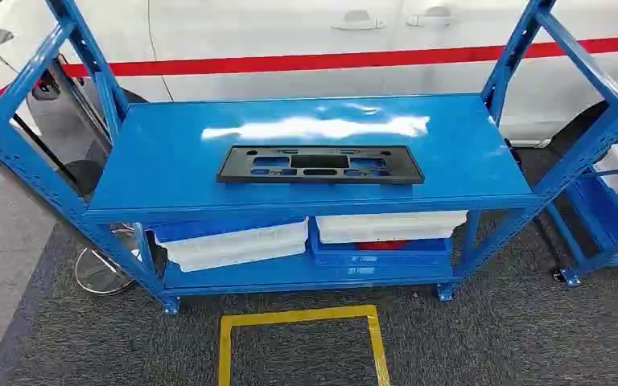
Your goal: Take the parts from the cabinet and place them on the table.
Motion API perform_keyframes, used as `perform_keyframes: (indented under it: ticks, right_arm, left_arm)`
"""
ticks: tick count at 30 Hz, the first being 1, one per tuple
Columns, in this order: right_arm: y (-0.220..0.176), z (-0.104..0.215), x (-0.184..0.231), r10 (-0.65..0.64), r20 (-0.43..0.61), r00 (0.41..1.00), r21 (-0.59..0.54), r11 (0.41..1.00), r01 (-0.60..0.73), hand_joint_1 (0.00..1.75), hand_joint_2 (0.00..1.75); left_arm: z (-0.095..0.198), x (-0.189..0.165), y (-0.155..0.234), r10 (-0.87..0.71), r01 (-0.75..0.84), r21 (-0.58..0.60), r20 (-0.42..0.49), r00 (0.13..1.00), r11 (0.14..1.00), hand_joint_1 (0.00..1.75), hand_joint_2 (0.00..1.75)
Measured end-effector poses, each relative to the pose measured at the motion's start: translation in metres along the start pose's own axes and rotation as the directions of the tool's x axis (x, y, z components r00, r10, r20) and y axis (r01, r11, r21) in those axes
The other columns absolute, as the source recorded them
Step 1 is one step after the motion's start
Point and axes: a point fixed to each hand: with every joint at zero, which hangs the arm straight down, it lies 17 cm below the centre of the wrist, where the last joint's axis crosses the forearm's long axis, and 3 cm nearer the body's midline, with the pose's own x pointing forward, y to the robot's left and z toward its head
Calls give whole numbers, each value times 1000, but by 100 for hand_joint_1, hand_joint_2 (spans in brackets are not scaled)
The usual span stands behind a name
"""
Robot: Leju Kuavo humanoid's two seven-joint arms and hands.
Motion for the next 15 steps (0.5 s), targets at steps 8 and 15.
perform_keyframes:
  ticks: [8, 15]
  right_arm:
    - [-43, -4, 12, -13, 24, 1000, -105, 994, 16, 0, 175]
    - [-72, -6, 38, 0, 111, 994, -173, 985, 19, 0, 0]
  left_arm:
    - [-3, 25, 38, 103, -114, 108, 105, 989, 988, 0, 175]
    - [-2, 43, 65, 181, -218, 181, 201, 963, 959, 0, 0]
